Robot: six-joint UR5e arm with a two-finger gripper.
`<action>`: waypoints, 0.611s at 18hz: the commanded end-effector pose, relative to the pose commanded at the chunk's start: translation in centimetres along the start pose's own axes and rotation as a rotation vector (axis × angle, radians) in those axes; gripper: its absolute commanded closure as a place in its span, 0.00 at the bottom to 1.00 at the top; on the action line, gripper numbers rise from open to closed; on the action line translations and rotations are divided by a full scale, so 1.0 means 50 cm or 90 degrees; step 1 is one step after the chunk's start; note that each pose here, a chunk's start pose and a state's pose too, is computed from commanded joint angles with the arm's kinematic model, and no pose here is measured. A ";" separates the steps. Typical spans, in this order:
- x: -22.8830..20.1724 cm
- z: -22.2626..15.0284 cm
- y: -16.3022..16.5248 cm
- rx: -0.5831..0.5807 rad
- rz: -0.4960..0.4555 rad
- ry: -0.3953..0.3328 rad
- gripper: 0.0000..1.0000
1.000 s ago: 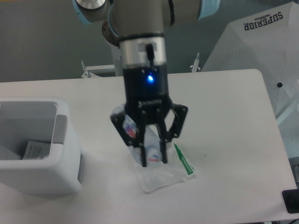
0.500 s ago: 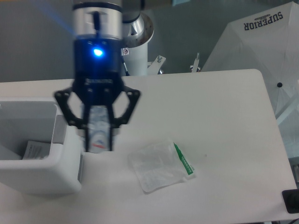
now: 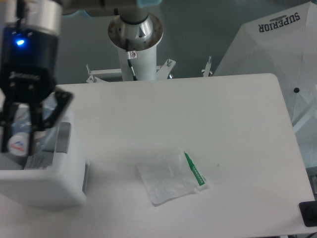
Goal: Place the trash in the trash can
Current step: 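Carry the bottle over the white bin and release it inside, then move the open gripper from the bin to the clear plastic bag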
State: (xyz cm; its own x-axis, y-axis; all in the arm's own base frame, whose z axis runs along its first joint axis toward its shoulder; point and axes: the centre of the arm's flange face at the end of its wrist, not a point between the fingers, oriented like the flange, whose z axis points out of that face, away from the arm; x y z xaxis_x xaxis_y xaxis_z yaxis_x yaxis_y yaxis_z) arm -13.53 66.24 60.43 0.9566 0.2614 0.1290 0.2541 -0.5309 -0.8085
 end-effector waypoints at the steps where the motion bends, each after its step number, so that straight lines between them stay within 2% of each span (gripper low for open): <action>1: 0.005 0.014 0.006 -0.006 0.000 0.003 0.60; 9: 0.017 0.059 0.032 -0.030 -0.017 0.010 0.60; 11: 0.012 0.081 0.046 -0.042 -0.020 0.010 0.58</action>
State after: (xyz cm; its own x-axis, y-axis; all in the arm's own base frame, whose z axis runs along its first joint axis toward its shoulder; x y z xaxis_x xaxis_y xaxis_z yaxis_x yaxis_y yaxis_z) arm -12.93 68.44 56.33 0.9500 0.2664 0.1627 0.2921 -0.5749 -0.7643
